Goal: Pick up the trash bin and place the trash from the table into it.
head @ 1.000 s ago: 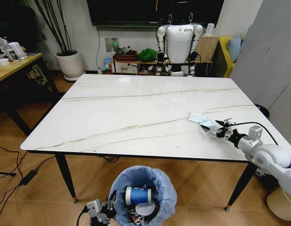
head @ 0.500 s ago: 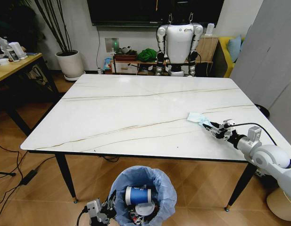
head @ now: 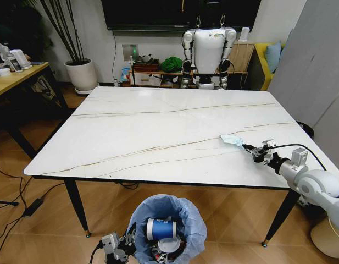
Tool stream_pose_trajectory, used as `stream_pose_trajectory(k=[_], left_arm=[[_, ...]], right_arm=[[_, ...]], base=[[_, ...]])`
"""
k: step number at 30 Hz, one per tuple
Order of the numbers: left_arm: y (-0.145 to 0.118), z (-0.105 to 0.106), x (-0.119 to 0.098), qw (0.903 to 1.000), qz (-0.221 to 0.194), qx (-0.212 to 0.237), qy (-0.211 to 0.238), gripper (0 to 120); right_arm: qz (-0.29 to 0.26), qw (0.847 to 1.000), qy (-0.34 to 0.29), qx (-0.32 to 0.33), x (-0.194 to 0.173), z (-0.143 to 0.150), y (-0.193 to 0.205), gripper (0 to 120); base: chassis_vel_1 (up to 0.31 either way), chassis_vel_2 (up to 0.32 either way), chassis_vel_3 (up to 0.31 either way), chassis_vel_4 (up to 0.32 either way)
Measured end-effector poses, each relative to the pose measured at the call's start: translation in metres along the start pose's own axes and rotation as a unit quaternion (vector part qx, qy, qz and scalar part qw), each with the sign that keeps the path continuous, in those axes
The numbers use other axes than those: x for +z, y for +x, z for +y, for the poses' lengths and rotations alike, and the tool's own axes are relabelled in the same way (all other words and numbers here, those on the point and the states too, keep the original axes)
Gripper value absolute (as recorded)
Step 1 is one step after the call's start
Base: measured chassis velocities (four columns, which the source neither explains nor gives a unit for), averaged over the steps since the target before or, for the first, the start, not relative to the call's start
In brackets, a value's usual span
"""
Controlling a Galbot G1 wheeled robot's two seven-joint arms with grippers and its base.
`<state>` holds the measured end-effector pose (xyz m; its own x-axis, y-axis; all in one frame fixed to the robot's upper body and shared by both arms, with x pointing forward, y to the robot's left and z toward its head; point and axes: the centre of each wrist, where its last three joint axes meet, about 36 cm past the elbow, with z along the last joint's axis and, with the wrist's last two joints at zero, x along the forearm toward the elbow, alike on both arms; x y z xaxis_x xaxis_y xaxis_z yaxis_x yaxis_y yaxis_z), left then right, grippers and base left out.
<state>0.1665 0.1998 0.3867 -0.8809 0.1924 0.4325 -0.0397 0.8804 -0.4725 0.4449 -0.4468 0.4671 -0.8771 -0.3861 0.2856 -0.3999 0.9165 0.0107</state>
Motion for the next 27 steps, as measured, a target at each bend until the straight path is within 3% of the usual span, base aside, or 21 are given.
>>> stream_pose_trajectory(k=[11, 14, 20, 27], left_arm=[[-0.002, -0.003, 0.004, 0.9996, 0.023, 0.019, 0.000, 0], [-0.001, -0.007, 0.007, 0.9994, 0.026, 0.021, 0.005, 0], [-0.002, -0.009, 0.003, 0.9995, 0.019, 0.026, 0.006, 0], [-0.008, -0.009, -0.005, 0.9991, 0.021, 0.037, 0.006, 0]], right_arm=[[-0.068, 0.990, 0.074, -0.095, -0.044, 0.055, 0.059, 0], [-0.083, 0.975, 0.111, -0.172, -0.055, 0.099, 0.072, 0], [-0.074, 0.956, 0.154, -0.239, -0.055, 0.145, 0.087, 0], [-0.044, 0.942, 0.202, -0.264, -0.035, 0.166, 0.117, 0]], base=[[0.000, 0.000, 0.000, 0.000], [0.000, 0.000, 0.000, 0.000], [0.000, 0.000, 0.000, 0.000], [0.000, 0.000, 0.000, 0.000]])
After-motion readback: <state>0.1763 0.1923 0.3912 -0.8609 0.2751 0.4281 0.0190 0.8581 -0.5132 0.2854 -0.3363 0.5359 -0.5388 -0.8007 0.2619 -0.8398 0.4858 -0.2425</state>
